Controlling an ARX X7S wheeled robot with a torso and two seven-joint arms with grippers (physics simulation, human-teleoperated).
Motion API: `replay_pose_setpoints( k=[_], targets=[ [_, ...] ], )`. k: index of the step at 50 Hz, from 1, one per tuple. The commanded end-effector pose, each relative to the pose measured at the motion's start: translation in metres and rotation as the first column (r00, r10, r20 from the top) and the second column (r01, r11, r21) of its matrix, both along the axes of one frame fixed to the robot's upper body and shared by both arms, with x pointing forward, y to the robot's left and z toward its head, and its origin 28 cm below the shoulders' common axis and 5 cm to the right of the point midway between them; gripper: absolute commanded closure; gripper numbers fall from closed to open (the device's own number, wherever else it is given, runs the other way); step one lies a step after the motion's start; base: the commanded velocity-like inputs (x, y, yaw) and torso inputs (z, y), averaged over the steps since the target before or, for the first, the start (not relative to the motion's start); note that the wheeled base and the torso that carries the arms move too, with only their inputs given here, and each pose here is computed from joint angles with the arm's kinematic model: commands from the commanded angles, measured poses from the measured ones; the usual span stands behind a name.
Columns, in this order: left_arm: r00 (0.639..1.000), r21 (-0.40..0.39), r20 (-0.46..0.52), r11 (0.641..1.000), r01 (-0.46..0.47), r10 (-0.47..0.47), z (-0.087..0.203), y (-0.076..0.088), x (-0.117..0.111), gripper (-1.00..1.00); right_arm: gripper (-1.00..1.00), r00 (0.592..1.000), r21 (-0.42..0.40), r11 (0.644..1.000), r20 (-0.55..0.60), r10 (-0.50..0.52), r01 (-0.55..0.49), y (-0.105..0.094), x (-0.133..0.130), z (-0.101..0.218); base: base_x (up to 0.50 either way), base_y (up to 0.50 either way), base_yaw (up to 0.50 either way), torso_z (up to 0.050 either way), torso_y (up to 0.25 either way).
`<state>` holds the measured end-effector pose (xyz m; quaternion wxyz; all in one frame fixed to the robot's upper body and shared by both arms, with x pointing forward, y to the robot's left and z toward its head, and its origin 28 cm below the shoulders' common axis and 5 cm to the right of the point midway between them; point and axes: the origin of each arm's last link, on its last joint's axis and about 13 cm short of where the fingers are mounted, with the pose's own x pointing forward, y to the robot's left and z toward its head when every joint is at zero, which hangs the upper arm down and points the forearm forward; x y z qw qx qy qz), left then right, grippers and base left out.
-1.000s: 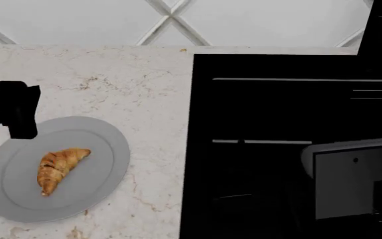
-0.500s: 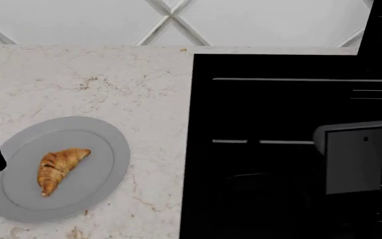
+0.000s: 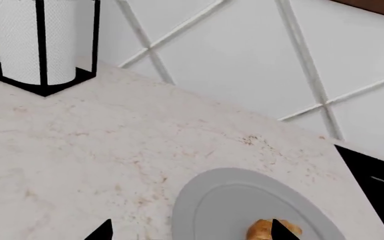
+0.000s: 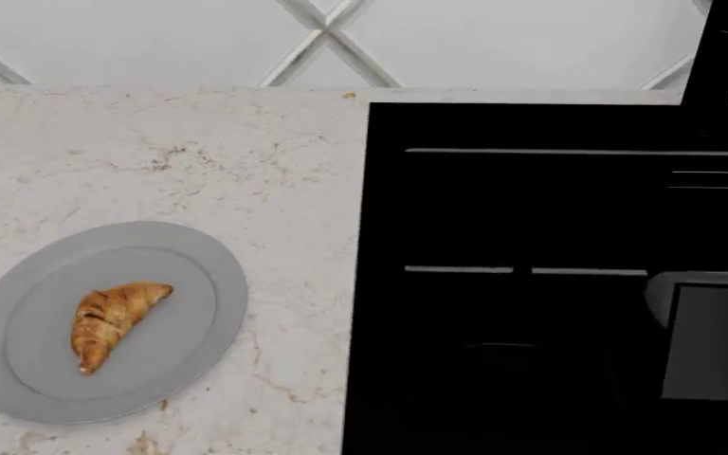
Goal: Place the pastries on the plates.
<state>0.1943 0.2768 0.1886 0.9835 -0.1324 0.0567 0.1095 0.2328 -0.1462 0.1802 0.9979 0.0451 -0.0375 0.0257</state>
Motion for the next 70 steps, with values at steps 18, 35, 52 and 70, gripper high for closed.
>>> replay_pose_setpoints(
  k=[18, 35, 52, 70],
  targets=[
    [0.989, -0.064, -0.011, 0.987, -0.15, 0.149, 0.0, 0.014, -0.002, -1.0, -1.0, 0.999, 0.051, 0.998, -0.028, -0.038, 0.04, 0.002, -0.007, -0.011, 0.0, 0.0, 0.0, 0.0, 0.0],
    [0.993, -0.036, -0.011, 0.992, -0.12, 0.119, 0.008, 0.01, 0.018, -1.0, -1.0, 0.999, 0.039, 0.998, -0.015, -0.049, 0.05, 0.001, -0.004, -0.003, 0.0, 0.0, 0.0, 0.0, 0.0],
    [0.985, -0.011, 0.093, 0.989, -0.147, 0.148, 0.023, 0.007, 0.024, -1.0, -1.0, 0.996, 0.051, 0.996, 0.039, -0.078, 0.076, -0.003, 0.001, 0.008, 0.0, 0.0, 0.0, 0.0, 0.0],
    [0.981, -0.039, 0.076, 0.984, -0.173, 0.176, 0.017, 0.009, 0.024, -1.0, -1.0, 0.994, 0.072, 0.993, 0.054, -0.092, 0.088, -0.003, -0.003, 0.008, 0.0, 0.0, 0.0, 0.0, 0.0]
  ],
)
